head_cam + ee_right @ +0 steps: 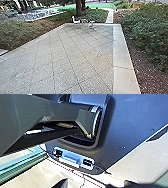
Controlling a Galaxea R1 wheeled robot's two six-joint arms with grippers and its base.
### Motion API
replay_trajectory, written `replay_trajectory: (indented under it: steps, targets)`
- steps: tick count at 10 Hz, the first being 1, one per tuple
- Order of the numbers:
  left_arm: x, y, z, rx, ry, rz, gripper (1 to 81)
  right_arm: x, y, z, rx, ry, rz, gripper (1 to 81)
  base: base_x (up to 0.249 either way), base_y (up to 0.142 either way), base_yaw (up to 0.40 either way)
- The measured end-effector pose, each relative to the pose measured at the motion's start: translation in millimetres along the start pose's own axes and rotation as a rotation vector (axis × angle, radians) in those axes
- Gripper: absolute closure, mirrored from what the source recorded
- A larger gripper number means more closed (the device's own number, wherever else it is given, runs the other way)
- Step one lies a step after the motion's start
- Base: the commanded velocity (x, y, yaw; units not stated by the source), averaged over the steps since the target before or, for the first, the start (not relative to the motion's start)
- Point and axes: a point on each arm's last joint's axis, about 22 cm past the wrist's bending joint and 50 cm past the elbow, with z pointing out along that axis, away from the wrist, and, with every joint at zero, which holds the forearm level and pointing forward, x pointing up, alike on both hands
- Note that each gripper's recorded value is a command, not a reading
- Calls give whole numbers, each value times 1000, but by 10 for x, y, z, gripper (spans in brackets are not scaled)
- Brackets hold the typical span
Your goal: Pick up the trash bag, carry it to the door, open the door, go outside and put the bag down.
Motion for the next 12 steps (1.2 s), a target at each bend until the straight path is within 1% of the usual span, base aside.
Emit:
replay_trajectory:
  steps: [2, 5, 8, 11, 12]
  targets:
    - [459, 21, -50, 3, 28, -7, 811, 9, 2, -1, 0, 1, -2, 10, 0, 0, 0]
    - [1081, -29, -218, 17, 42, -15, 811, 6, 0, 0, 0, 0, -2, 10, 0, 0, 0]
    - [1679, -10, -439, 22, 61, -11, 811, 7, -1, 0, 0, 1, -2, 10, 0, 0, 0]
    - [2186, 142, -670, 1, 68, 5, 811, 7, -5, 1, 1, 0, -1, 10, 0, 0, 0]
    - [2227, 132, -701, 2, 68, 3, 811, 8, -1, 0, 1, 0, -1, 10, 0, 0, 0]
